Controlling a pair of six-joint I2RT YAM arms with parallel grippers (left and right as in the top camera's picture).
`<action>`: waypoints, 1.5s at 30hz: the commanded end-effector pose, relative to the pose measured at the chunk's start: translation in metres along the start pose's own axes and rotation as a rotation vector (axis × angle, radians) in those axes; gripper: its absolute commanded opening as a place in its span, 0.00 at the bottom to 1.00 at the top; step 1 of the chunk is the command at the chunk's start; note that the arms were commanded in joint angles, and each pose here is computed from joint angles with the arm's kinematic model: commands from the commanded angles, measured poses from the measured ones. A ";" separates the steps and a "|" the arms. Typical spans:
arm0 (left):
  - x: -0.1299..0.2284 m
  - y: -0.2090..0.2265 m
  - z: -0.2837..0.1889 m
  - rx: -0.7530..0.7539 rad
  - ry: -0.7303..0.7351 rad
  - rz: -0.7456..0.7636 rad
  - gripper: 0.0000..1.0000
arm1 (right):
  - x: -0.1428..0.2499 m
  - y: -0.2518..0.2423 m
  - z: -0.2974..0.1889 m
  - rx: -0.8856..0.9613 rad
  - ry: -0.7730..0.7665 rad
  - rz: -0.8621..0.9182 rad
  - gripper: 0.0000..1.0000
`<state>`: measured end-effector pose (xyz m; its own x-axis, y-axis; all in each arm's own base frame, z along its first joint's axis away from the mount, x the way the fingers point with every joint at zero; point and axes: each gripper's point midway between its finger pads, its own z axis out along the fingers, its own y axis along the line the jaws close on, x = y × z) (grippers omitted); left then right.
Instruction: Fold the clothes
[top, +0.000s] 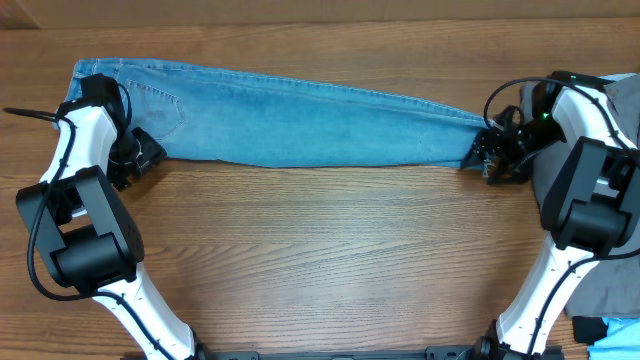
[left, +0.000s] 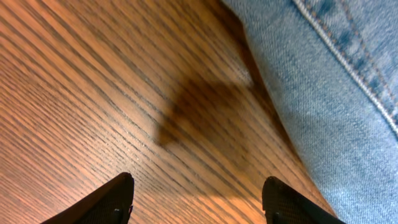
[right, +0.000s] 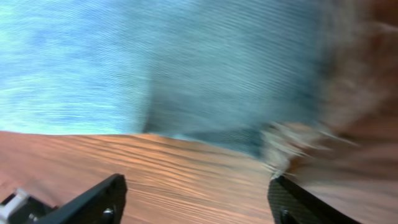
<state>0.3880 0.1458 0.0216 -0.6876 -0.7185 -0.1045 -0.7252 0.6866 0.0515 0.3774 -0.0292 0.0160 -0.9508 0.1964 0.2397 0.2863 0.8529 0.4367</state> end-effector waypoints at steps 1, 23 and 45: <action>0.005 0.001 0.004 -0.020 0.013 0.025 0.69 | -0.014 0.014 0.015 -0.067 -0.025 0.006 0.79; 0.005 0.001 0.004 -0.017 0.015 0.025 0.71 | -0.042 -0.017 0.030 -0.012 -0.154 0.253 0.80; 0.010 -0.023 -0.058 0.188 -0.007 0.049 0.65 | -0.037 -0.057 -0.158 0.111 -0.427 0.214 0.04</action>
<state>0.3890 0.1197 0.0553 -0.7089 -0.7021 -0.0673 -0.6964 0.7119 -0.0907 0.4063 -0.1776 0.0755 -0.7650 0.6425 0.0451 0.6175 0.7117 0.3348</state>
